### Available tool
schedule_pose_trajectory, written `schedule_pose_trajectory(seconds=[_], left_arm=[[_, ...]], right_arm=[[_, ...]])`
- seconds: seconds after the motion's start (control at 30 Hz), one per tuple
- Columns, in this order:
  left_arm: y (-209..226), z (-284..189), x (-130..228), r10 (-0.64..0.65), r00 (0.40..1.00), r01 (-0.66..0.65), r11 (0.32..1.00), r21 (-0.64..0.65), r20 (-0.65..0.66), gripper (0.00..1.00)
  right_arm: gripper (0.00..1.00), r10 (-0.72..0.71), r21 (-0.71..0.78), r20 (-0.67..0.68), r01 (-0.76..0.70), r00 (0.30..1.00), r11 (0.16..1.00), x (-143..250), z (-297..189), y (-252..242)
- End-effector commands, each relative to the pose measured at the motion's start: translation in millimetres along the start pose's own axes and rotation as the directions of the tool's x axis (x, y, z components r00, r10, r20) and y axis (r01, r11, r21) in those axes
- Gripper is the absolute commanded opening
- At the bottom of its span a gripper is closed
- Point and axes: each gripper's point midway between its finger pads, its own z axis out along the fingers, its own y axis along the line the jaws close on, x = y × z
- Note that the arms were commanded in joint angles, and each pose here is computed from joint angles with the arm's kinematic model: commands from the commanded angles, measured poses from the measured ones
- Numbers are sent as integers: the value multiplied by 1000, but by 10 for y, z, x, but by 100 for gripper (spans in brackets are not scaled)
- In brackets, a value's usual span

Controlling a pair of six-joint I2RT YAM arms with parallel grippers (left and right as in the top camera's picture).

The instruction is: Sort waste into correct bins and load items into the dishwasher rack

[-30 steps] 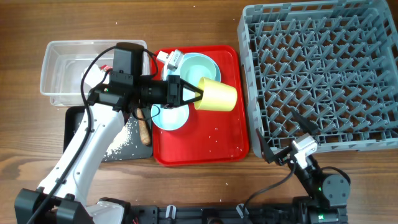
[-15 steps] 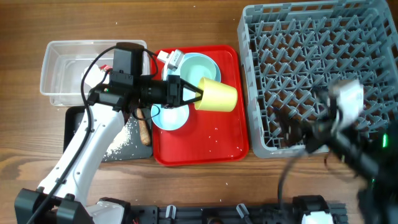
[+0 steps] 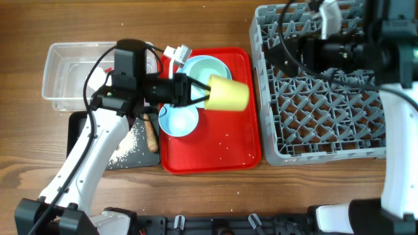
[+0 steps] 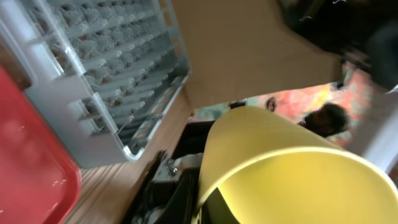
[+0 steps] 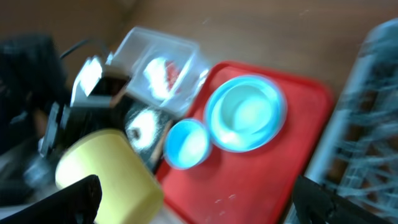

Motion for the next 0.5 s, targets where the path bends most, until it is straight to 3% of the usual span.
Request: schedule_pose_trajectory(seconds=[0.0, 0.27, 0.47], left_arm=[[-282, -120, -122, -55, 998, 54, 995, 82, 10, 4], [-391, -134, -240, -7, 999, 2, 995, 99, 42, 4], [-366, -136, -316, 11, 997, -17, 997, 75, 82, 4]], right_arm=[[100, -122, -273, -5, 116, 993, 955, 78, 46, 369], [100, -190, -317, -36, 169, 981, 933, 254, 34, 427], [100, -77, -303, -3, 72, 997, 950, 46, 57, 399]])
